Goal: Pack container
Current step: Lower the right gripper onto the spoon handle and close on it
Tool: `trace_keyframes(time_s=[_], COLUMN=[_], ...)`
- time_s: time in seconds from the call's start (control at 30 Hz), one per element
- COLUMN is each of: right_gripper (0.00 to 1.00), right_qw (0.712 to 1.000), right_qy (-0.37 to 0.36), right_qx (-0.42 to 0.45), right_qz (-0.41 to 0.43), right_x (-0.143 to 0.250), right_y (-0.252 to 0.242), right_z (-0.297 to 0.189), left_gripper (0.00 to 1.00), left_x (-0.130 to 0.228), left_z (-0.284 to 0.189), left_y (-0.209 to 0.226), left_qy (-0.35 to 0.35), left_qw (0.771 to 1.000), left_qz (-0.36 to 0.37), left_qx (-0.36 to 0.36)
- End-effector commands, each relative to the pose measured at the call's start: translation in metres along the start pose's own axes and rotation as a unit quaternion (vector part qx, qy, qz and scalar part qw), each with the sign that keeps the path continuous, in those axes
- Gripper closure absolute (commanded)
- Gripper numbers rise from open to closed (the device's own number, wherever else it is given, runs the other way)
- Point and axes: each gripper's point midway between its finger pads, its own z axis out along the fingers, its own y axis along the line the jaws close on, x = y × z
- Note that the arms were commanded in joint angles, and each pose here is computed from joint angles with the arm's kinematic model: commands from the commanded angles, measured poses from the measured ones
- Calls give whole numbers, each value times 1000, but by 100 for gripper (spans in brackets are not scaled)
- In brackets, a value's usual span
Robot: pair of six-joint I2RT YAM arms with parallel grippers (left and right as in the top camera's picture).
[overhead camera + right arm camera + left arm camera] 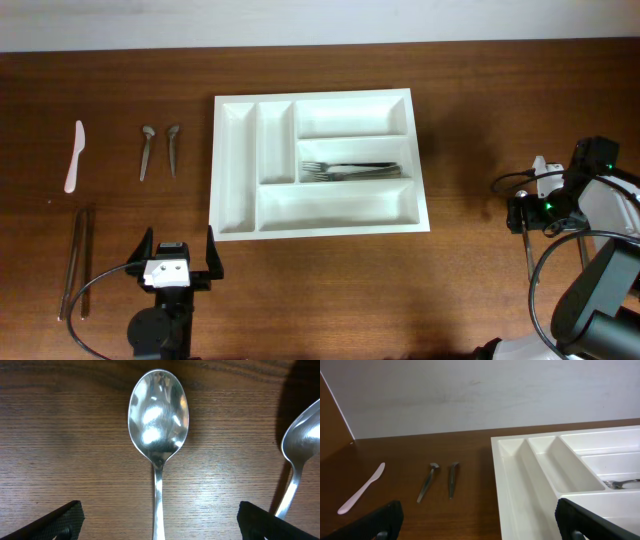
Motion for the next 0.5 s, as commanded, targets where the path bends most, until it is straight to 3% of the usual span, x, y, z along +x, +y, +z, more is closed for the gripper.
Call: trace_keyframes(time_s=[0.0,0.47], right_gripper=[1,1], right_qw=[1000,997], right_qy=[21,79], right_qx=[-5,-11], right_qz=[-1,19], right_x=[9,36], right_y=[1,-8], right_z=[10,33], left_gripper=[1,1], left_x=[2,2], left_z=[0,0], left_y=[1,1], left_qy=[2,2], left_qw=[1000,1000], left_qz=[-5,-5], left_qx=[-3,-3])
